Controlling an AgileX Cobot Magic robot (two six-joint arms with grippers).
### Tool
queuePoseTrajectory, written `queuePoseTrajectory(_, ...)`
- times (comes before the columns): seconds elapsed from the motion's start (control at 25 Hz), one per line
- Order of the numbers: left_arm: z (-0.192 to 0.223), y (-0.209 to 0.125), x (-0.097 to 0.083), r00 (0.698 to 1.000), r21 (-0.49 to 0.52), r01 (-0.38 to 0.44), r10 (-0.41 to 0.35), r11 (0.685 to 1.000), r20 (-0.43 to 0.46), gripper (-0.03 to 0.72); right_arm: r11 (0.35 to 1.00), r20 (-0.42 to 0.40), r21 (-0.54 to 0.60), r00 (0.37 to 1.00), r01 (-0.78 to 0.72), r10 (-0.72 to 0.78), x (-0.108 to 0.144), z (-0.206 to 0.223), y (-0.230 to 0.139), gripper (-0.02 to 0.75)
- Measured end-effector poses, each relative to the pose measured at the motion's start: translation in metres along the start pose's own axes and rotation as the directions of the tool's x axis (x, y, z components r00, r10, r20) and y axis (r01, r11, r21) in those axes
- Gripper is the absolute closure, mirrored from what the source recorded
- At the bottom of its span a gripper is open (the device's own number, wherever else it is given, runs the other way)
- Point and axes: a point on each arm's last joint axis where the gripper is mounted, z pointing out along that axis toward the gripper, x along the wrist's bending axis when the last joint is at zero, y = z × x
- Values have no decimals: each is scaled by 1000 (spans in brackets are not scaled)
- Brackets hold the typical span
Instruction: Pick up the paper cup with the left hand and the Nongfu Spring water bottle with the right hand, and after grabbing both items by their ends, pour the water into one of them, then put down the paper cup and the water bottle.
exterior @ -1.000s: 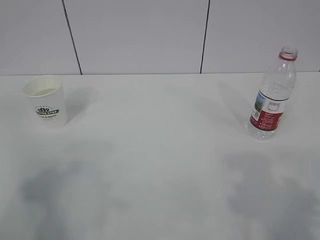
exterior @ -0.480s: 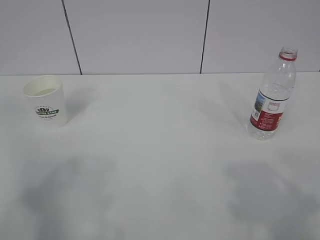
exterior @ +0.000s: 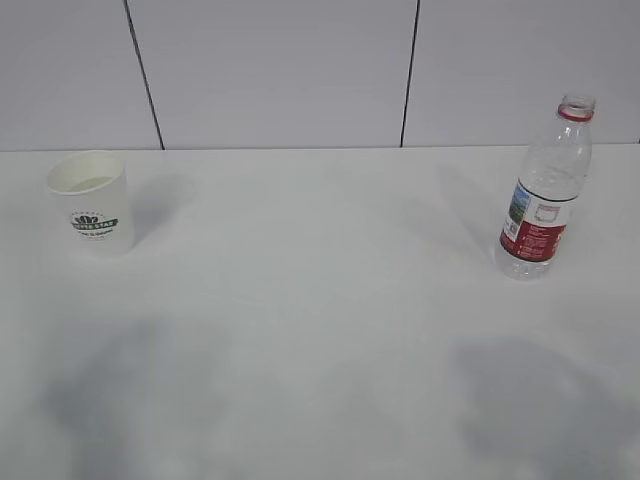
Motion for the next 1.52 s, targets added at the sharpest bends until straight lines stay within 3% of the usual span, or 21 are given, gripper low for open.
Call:
queuePoseTrajectory(0.56, 0, -13, 1, 1000, 137, -6, 8, 991, -14, 175, 992, 24, 128, 1000, 14, -18, -2, -1, -11, 180)
queuePoseTrajectory(0.8, 1, -15, 2, 1000, 146, -6, 8, 989, -14, 191, 989, 28, 150, 999, 16, -20, -3, 1, -15, 214)
queuePoseTrajectory(1.52, 1, -15, 2, 1000, 148, -7, 9, 989, -16, 223, 989, 28, 150, 999, 16, -21, -3, 1, -15, 216)
